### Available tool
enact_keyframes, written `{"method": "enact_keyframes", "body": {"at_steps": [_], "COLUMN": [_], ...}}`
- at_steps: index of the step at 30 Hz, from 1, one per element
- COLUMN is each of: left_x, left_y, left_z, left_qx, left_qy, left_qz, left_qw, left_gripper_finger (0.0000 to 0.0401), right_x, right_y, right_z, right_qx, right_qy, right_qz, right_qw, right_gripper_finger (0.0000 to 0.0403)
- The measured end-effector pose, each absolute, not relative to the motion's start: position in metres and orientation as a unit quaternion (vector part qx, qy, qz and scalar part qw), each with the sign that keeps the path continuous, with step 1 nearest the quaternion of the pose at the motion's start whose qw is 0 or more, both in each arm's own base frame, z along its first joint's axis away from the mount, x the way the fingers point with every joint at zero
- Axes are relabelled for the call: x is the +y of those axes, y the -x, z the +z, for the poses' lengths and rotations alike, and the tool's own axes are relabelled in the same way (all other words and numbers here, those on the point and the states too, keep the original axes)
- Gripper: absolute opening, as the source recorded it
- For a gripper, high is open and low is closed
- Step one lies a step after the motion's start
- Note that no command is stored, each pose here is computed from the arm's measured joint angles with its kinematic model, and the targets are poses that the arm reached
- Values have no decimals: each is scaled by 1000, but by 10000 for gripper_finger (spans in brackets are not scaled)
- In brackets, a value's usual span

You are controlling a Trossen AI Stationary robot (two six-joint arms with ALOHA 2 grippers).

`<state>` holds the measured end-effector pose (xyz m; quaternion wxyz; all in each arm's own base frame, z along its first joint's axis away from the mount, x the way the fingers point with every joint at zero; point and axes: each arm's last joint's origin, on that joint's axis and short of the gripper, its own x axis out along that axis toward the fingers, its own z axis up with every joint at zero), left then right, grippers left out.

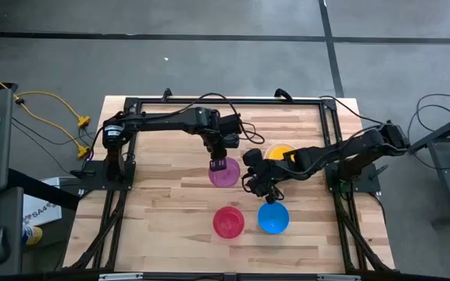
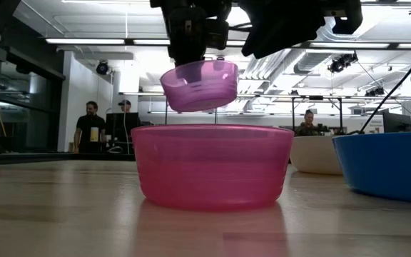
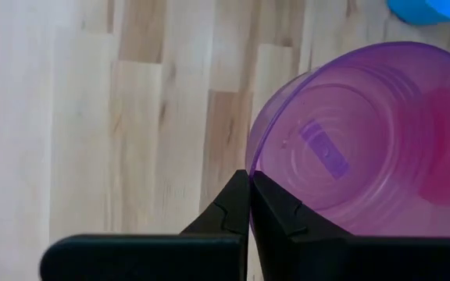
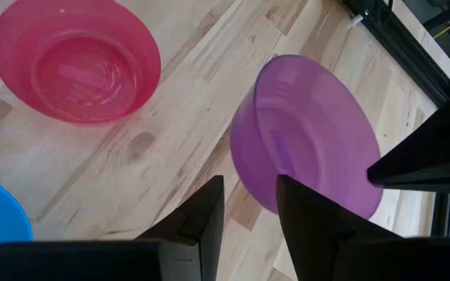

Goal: Nest bowls inside each other
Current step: Stack the violet bowl on top of the yellow bowl

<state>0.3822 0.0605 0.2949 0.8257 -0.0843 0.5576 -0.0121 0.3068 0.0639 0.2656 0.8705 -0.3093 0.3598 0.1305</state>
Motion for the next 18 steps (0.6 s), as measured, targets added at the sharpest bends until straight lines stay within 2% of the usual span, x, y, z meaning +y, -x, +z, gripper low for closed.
{"method": "enact_keyframes", "body": {"at_steps": [18], "left_x": [57], "left_y": [-382], "left_z": [296], "left_qx": [558], "left_qy": [83], "left_qz": [-26], "left_qw": [825], "left_gripper_finger": [0], "right_x": [65], "right_y": [-312], "right_z": [283], "right_qx": [345], "right_qy": [302], "right_qz": [163], "right_qw": [874], "right_gripper_finger": [96]}}
